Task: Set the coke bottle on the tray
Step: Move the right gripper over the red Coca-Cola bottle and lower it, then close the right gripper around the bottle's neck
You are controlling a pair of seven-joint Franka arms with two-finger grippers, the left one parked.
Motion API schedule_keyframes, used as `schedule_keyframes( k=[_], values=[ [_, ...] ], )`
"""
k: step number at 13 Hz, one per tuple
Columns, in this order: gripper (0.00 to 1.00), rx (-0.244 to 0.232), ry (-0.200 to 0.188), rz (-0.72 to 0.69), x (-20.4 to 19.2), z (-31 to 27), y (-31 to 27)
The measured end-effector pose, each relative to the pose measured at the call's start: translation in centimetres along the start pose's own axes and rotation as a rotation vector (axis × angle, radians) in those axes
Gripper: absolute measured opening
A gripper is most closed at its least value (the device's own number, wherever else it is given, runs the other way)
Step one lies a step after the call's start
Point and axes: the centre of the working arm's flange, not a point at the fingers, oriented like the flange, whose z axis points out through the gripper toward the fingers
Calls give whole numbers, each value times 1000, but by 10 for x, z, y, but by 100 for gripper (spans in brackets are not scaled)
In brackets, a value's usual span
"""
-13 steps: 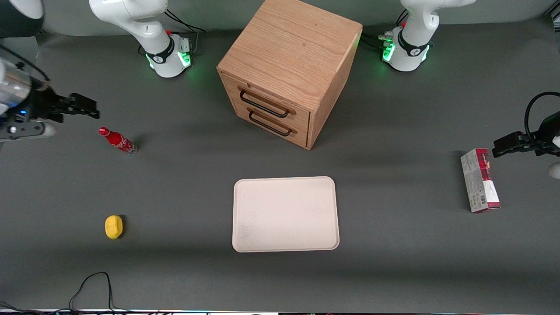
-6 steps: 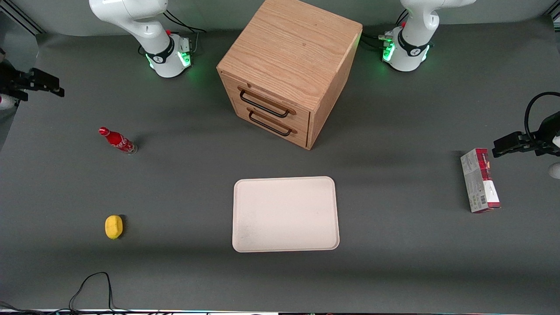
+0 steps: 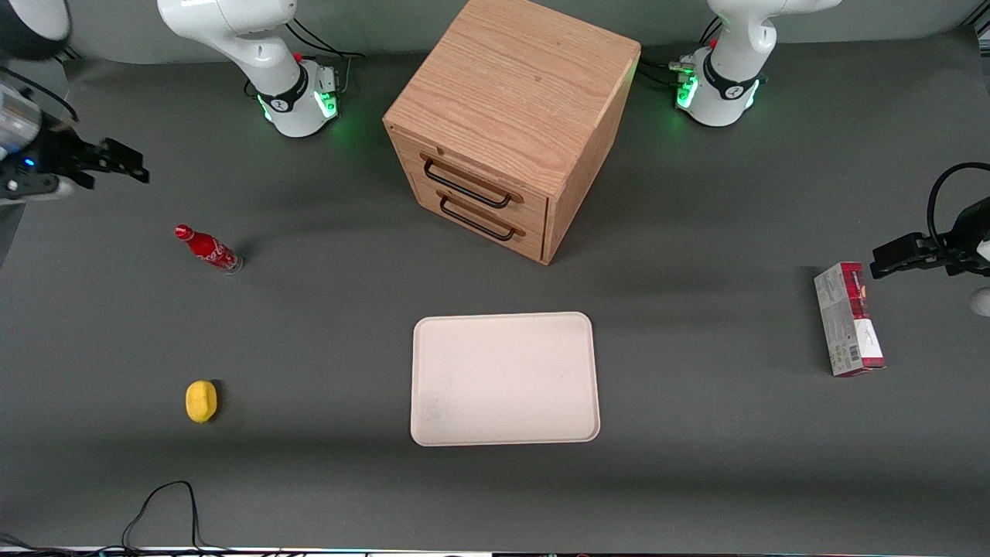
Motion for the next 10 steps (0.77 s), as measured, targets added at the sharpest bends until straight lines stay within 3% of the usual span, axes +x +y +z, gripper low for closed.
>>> schedule_keyframes(
  k=[4,10],
  values=[
    [100,-6,37,4,-3,73,7],
    [100,-9,68,1,-2,131,21]
  ],
)
